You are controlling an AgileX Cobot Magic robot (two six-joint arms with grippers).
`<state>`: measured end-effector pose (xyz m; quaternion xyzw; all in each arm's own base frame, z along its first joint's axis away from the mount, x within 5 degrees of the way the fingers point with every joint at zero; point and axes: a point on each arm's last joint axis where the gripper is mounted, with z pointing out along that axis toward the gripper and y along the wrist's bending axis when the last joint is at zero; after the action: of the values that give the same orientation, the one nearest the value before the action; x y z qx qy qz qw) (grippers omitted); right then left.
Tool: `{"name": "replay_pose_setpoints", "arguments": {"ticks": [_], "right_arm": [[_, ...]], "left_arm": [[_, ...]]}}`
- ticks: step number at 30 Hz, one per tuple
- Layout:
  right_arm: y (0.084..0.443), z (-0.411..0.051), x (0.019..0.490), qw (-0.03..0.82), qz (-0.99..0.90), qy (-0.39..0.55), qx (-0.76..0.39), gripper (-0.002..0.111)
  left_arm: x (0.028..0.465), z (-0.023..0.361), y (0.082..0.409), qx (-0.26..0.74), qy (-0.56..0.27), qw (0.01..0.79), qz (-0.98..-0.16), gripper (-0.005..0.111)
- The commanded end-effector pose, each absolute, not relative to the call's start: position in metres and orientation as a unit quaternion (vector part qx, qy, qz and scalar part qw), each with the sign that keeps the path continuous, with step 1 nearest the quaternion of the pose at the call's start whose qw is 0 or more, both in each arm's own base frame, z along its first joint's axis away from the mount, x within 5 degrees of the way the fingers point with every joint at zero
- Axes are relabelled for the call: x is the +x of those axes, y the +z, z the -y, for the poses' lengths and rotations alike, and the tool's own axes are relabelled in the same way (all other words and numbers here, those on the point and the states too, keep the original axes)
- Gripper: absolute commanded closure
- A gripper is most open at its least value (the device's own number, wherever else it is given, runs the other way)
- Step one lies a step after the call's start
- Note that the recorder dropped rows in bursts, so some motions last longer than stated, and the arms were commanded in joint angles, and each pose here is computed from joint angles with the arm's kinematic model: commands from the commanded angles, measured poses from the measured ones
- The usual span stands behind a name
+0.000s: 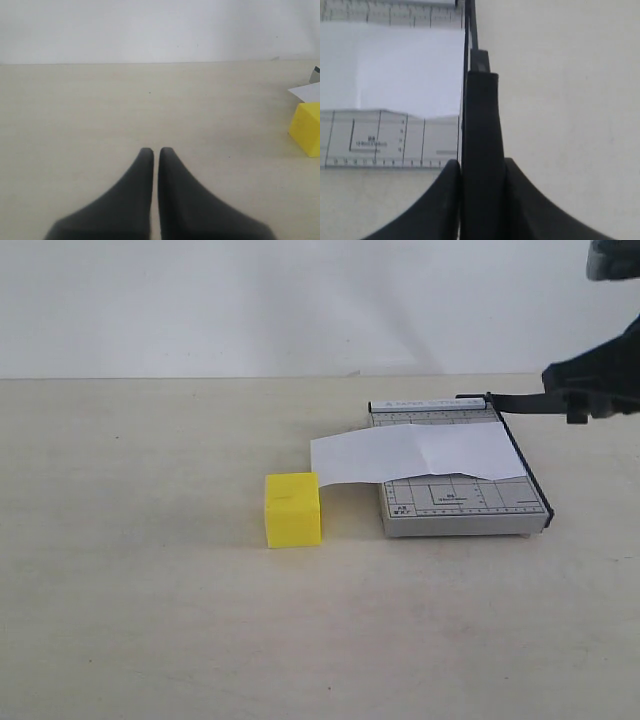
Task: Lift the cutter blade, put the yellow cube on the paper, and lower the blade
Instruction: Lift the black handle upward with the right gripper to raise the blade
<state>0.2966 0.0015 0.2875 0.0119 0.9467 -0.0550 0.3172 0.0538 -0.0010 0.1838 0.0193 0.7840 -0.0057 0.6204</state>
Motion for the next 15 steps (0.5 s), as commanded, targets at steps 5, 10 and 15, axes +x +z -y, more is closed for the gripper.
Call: {"name": "replay_pose_setpoints", "arguments": {"ticks": [5, 10, 15], "right_arm": [[0.3117, -0.006, 0.3174, 0.433, -0.9, -0.047, -0.02, 0.108], [0.3095, -0.0053, 0.3155, 0.415, -0.904, -0.073, -0.069, 0.097], [0.3137, -0.0061, 0.318, 0.433, -0.896, -0.069, -0.067, 0.028]], "left_arm": [[0.0541, 0.0015, 0.1848, 0.02, -0.01, 0.623, -0.782, 0.102], [0.0541, 0.0015, 0.1848, 0.02, -0.01, 0.623, -0.782, 0.102], [0.0541, 0.0015, 0.1848, 0.02, -0.01, 0.623, -0.782, 0.102]]}}
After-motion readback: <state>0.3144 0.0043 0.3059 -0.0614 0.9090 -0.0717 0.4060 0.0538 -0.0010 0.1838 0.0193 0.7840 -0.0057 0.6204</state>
